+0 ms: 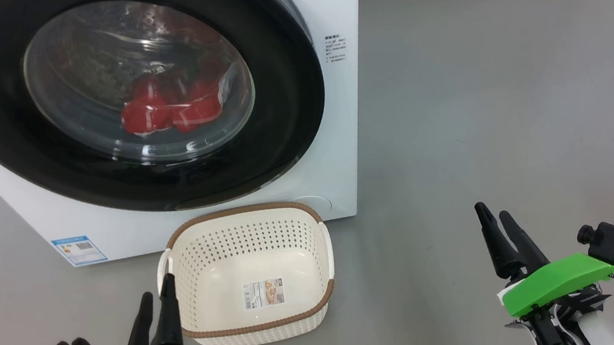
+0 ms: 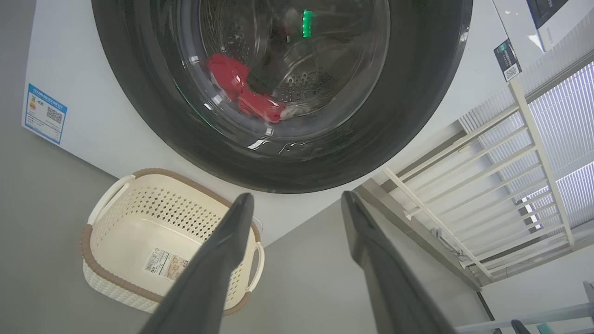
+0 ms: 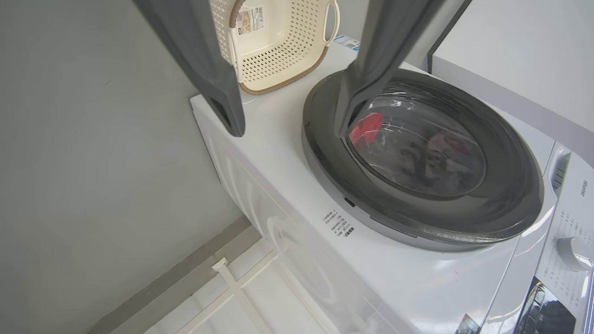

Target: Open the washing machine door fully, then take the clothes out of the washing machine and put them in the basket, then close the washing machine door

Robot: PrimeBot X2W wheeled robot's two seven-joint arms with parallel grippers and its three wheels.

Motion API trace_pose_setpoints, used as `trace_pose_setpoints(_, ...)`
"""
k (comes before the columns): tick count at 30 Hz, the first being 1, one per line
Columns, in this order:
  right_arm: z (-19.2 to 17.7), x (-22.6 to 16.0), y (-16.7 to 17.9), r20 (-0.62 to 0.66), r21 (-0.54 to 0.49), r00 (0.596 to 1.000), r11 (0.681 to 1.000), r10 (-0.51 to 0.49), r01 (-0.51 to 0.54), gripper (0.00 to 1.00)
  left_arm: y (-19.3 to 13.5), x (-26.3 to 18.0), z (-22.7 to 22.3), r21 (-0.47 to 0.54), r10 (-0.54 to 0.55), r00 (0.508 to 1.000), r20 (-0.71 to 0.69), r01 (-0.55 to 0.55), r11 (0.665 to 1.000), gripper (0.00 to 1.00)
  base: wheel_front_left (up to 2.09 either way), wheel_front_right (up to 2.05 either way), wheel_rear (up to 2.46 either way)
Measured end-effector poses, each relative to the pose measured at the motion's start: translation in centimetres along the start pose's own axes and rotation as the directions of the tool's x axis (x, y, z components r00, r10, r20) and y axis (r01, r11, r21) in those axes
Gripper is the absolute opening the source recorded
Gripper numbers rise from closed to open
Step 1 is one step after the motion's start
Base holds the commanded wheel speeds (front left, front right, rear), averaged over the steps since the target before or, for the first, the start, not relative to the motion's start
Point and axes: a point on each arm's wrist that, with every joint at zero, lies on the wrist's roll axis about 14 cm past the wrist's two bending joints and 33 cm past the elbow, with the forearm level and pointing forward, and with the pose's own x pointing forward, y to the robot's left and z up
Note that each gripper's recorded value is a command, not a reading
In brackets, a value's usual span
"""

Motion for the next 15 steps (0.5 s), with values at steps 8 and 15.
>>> trace_pose_setpoints(8,0.7,0.2,0.9,0.02,-0.155,0.999,0.987,0.036,-0.033,1.0,-0.7,0.1,0.2,0.14,-0.016,1.0,0.016,0.014,0.99,1.0,0.0,0.0,0.0)
trace_pose_setpoints(15,1.2,0.5,1.8,0.032,-0.287,0.997,0.956,0.073,-0.06,1.0,-1.5,0.3,0.4,0.256,-0.042,0.999,0.029,0.034,0.966,1.0,0.0,0.0,0.0)
